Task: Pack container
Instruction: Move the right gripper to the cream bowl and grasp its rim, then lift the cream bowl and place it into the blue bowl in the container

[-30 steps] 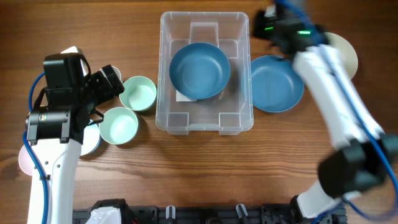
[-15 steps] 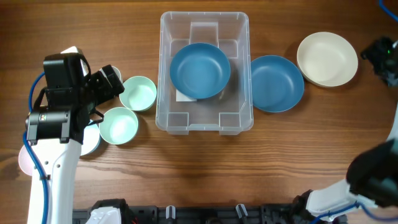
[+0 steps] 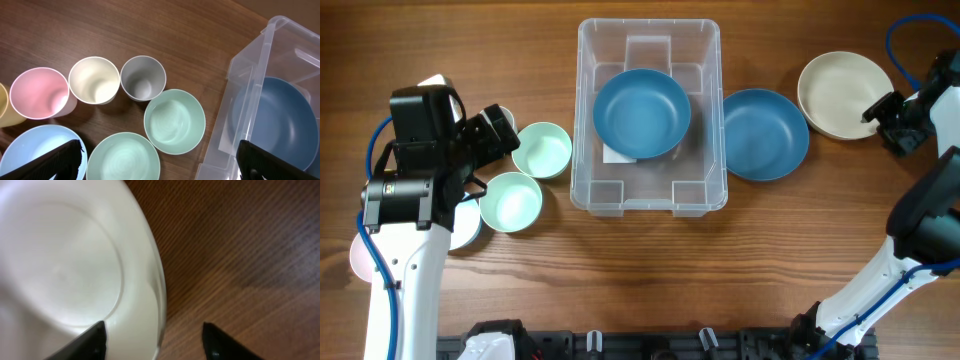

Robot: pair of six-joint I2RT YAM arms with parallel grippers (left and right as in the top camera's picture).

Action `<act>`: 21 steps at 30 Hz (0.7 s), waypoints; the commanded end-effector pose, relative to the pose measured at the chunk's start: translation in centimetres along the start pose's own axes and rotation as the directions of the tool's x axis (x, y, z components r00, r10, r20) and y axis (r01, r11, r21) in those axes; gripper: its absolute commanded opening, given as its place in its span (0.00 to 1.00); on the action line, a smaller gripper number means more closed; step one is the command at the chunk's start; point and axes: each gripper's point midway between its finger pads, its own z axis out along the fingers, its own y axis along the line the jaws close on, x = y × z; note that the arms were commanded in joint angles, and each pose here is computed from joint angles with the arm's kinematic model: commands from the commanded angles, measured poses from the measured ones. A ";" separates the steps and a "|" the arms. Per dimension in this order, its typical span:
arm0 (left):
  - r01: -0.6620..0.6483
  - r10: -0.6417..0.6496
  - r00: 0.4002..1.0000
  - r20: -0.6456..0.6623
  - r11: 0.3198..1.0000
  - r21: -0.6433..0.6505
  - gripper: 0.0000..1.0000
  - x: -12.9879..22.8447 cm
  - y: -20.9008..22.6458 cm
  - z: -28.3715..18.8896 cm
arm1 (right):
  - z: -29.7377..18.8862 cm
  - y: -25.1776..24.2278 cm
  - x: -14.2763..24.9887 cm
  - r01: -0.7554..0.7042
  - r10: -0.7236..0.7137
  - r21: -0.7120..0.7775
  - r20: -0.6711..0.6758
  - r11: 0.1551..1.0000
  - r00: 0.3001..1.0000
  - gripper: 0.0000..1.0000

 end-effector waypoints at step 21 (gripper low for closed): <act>-0.014 0.013 1.000 0.016 1.000 0.006 1.00 -0.6 -0.1 -0.3 | 0.5 -3.5 0.5 -0.069 0.066 0.130 0.028 0.989 0.997 0.04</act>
